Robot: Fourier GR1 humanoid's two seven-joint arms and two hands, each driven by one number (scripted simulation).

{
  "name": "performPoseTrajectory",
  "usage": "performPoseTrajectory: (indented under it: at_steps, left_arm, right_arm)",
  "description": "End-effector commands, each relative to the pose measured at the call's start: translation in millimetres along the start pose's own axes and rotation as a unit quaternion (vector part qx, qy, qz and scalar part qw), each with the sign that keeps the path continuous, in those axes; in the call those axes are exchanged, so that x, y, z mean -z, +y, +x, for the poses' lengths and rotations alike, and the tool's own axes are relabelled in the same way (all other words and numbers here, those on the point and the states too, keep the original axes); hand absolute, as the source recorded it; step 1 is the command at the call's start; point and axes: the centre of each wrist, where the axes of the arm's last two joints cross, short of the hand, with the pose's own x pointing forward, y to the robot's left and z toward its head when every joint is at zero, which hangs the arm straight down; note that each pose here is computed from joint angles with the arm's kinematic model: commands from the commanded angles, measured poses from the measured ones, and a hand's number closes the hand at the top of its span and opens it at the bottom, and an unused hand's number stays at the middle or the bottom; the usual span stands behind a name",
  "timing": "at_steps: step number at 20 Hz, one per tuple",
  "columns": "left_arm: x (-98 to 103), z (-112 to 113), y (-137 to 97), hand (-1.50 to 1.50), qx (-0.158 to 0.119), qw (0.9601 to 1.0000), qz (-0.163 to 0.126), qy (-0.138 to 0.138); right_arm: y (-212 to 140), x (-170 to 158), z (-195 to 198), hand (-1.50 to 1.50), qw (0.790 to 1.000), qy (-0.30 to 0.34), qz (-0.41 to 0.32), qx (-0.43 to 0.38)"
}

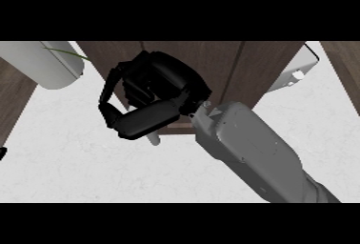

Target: Pick up the bottled water, place it into the cabinet and close the cabinet

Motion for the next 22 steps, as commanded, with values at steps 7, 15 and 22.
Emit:
performPoseTrajectory:
  at_steps: [7, 15, 22]
  left_arm:
    - [4, 3, -2, -1.5, -0.005, 1.0, -0.001, -0.002]
    - [4, -4, -13, -1.5, -0.009, 0.9999, -0.01, 0.001]
    - [14, 2, -11, -1.5, -0.008, 0.9999, -0.006, -0.002]
  right_arm:
    - [-62, 1, -1, 1.5, 0.988, -0.03, -0.138, -0.066]
    - [-86, -3, 12, -1.5, 0.98, -0.047, -0.177, -0.085]
    - [-86, -1, -1, -1.5, 0.979, -0.05, -0.177, -0.088]
